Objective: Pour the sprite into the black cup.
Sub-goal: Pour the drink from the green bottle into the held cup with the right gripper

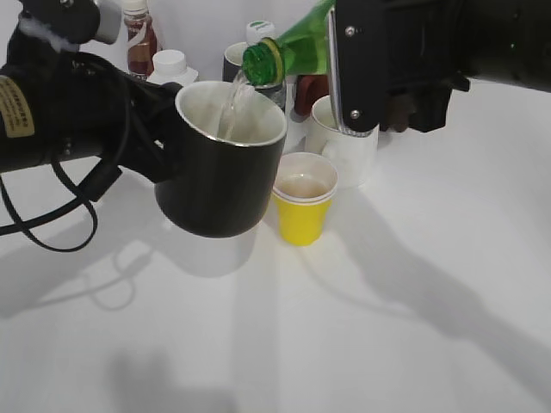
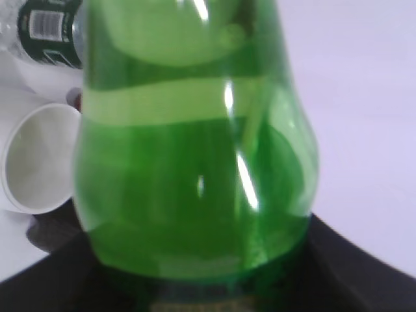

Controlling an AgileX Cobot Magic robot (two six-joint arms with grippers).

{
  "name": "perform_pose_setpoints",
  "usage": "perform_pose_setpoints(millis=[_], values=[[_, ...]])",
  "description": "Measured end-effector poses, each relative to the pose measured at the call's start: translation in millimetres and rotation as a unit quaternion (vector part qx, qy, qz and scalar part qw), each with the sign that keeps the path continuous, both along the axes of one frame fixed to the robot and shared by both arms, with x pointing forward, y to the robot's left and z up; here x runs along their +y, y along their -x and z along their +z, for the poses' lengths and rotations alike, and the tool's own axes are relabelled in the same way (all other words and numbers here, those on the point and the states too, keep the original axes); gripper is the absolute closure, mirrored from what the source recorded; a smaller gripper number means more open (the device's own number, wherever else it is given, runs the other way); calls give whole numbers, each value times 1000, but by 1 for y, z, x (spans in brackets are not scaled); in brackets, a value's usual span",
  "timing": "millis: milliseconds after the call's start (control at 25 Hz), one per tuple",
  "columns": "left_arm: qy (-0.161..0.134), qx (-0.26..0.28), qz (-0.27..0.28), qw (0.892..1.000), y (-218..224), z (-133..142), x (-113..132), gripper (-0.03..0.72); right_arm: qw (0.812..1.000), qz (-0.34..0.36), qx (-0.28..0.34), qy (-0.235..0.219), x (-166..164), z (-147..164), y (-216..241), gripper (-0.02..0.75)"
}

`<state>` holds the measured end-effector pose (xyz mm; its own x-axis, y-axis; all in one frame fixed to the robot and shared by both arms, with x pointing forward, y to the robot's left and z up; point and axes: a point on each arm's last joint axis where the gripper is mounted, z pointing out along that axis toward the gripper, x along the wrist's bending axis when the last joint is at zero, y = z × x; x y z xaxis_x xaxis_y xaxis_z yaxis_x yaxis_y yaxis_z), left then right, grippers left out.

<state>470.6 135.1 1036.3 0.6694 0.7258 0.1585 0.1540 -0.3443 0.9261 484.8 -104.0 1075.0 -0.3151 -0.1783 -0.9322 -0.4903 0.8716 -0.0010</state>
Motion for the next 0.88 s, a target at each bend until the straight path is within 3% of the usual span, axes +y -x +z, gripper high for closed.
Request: perform_pose_setpoints(millis=[480,880], values=[[0,0,0,1000,0,0,0,648,998,12,-35,41,-1,1,-2,320],[-1,1,0,1000,0,0,0,648,998,15,-42,47,0,2,-2,320]])
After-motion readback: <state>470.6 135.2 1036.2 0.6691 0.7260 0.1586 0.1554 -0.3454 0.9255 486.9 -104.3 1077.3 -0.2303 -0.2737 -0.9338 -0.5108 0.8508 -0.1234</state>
